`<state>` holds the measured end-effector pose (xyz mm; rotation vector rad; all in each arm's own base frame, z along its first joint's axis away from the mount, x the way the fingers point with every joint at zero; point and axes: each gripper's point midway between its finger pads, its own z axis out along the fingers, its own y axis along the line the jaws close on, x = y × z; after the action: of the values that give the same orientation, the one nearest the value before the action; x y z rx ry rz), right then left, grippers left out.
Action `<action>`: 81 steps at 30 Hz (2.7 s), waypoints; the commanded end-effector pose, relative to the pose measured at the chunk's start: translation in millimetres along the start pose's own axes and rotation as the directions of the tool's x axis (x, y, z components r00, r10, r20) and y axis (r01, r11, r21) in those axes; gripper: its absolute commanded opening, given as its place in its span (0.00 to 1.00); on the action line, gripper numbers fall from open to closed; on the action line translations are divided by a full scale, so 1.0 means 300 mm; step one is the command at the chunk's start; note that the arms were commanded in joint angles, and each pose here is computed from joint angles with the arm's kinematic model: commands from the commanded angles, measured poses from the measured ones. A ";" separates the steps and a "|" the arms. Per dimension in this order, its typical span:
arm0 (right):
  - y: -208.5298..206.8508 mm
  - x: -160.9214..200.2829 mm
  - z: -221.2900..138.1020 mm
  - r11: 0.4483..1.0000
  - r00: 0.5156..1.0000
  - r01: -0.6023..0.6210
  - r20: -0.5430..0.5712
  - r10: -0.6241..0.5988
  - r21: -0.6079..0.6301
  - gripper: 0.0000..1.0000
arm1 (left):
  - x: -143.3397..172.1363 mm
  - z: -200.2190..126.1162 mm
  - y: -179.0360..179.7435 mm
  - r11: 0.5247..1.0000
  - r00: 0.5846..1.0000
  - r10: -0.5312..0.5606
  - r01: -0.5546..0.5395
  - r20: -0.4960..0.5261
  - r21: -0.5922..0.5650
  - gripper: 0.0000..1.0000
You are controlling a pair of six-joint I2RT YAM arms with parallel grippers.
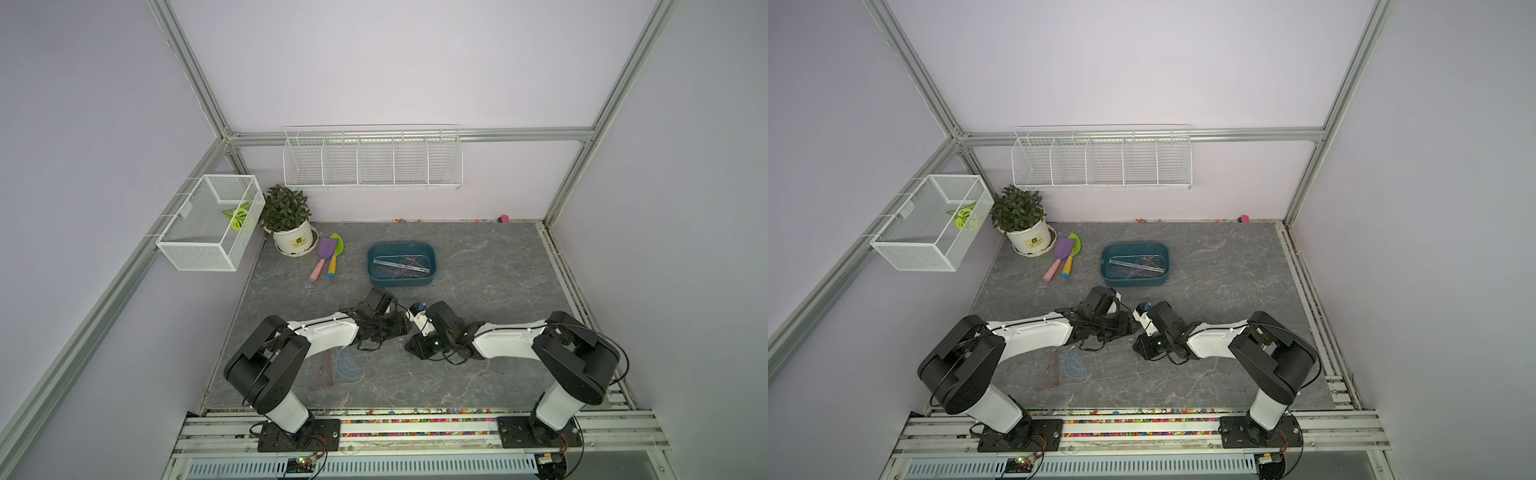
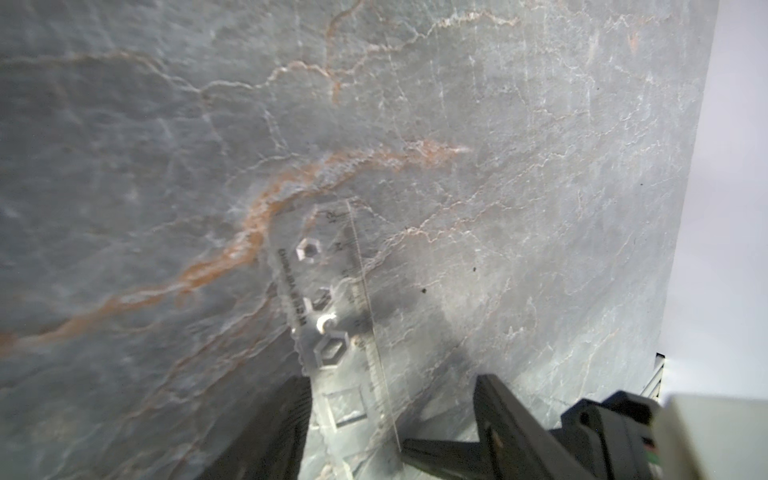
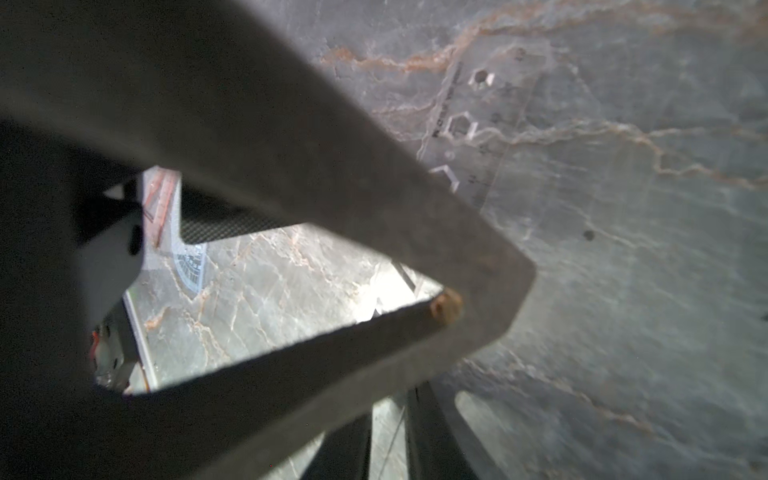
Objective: Put the scattered rulers into the storage box
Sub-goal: Adjust the ruler at the center of the board, then pick up the ruler from the center of the board.
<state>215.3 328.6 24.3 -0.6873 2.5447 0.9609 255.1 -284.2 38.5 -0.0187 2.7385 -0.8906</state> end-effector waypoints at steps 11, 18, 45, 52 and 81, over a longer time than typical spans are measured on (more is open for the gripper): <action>-0.011 -0.026 -0.043 0.993 0.996 -0.082 0.028 0.084 -0.084 0.21 | 0.067 -0.004 0.179 0.992 0.994 -0.073 0.063 -0.085 -0.112 0.66; 0.013 -0.097 -0.034 0.990 0.995 -0.070 0.060 0.078 -0.120 0.11 | 0.094 -0.012 0.177 0.990 0.988 -0.113 0.102 -0.108 -0.100 0.56; -0.081 0.005 0.054 0.993 0.995 -0.101 -0.008 0.101 -0.066 0.05 | 0.151 0.034 0.232 0.980 0.973 -0.179 0.163 -0.145 -0.117 0.58; -0.105 0.034 0.069 0.991 0.993 -0.121 -0.023 0.120 -0.064 0.05 | 0.164 0.073 0.244 0.979 0.968 -0.186 0.168 -0.170 -0.117 0.52; -0.149 0.052 0.076 0.984 0.986 -0.169 -0.027 0.167 -0.054 0.04 | 0.253 0.011 0.253 0.986 0.967 -0.149 0.131 -0.205 -0.099 0.09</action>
<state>246.2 335.4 21.5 -0.5754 2.4493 1.2107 238.9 -258.0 20.4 -0.1258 2.7447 -1.0246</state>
